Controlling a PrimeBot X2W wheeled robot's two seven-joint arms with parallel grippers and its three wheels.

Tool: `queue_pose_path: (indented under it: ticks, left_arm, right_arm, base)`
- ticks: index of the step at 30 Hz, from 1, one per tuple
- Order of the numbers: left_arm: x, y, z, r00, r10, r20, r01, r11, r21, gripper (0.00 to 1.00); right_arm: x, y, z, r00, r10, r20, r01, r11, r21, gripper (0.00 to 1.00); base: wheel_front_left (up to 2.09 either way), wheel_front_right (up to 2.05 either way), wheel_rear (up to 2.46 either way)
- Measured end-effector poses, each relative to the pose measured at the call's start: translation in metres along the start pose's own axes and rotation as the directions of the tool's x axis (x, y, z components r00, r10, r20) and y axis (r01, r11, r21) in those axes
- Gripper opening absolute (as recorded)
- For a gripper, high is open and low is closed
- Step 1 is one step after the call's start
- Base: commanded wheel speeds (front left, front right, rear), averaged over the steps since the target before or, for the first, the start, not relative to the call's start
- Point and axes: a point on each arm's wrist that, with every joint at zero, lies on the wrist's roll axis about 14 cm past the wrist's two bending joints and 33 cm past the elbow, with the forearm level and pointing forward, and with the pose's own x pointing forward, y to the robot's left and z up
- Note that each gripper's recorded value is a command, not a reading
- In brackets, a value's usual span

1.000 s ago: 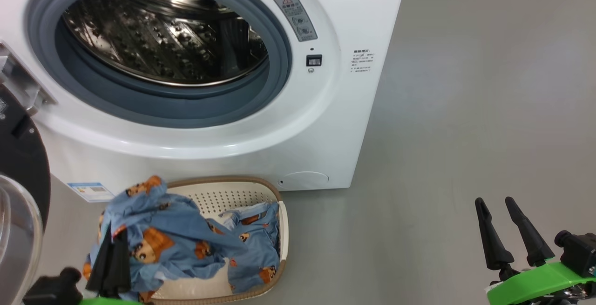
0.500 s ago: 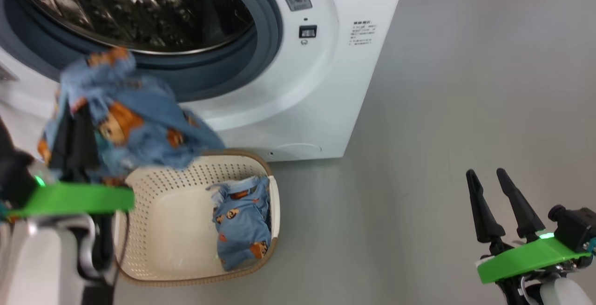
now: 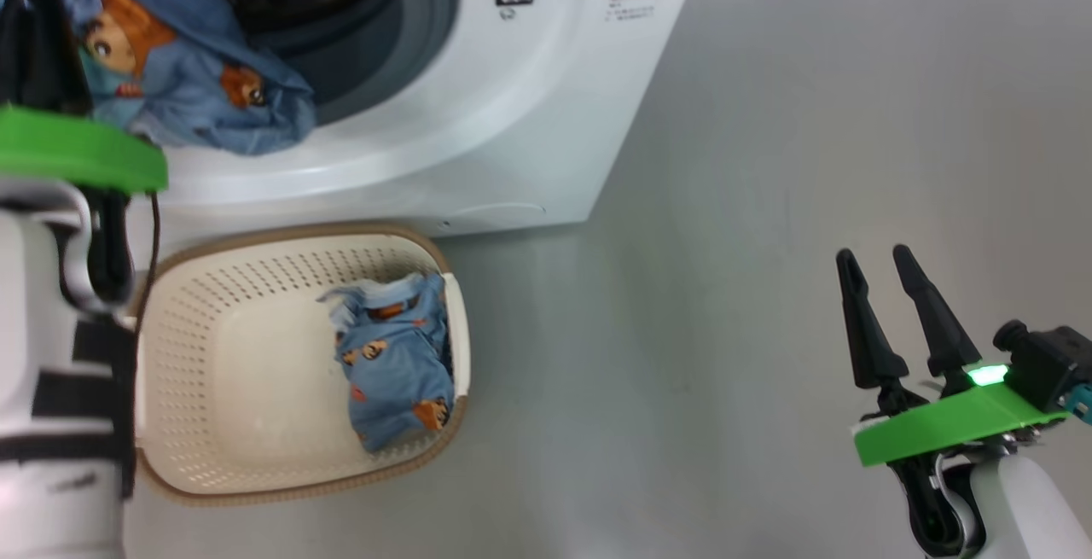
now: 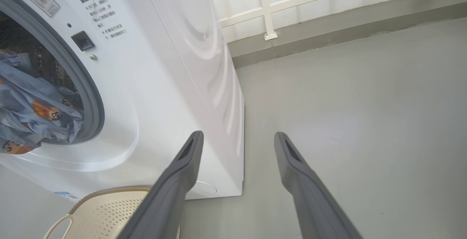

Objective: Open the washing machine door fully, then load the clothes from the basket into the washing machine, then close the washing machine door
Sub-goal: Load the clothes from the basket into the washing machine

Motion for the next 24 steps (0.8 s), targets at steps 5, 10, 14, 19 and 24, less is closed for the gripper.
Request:
queue_pose_path:
  ticks: [5,10,14,19,24]
  left_arm:
    - [0.021,-0.005,-0.028,0.997,-0.016,-0.073,0.016,1.0,-0.004,0.0]
    - [0.042,-0.004,-0.061,0.987,-0.017,-0.159,0.015,1.0,-0.017,0.0]
    - [0.064,-0.003,-0.073,0.983,-0.019,-0.182,0.015,1.0,-0.02,0.0]
    - [0.093,-0.007,-0.045,0.997,-0.036,-0.071,0.034,0.999,-0.038,0.0]
    - [0.105,-0.009,-0.031,0.998,-0.056,-0.001,0.056,0.998,-0.029,0.0]
  right_arm:
    - [0.006,-0.001,-0.006,1.0,-0.007,-0.012,0.007,1.0,0.001,1.0]
    - [0.016,-0.001,-0.013,1.0,-0.008,-0.022,0.008,1.0,0.002,1.0]
    - [0.022,-0.001,-0.018,1.0,-0.006,-0.03,0.006,1.0,-0.001,1.0]
    - [0.026,-0.004,-0.021,0.999,-0.013,-0.036,0.013,1.0,-0.007,1.0]
    - [0.025,-0.009,-0.028,0.998,-0.03,-0.054,0.029,1.0,-0.009,1.0]
  base:
    - [0.0,0.0,0.0]
    - [0.0,0.0,0.0]
    - [0.0,0.0,0.0]
    - [0.0,0.0,0.0]
    - [0.0,0.0,0.0]
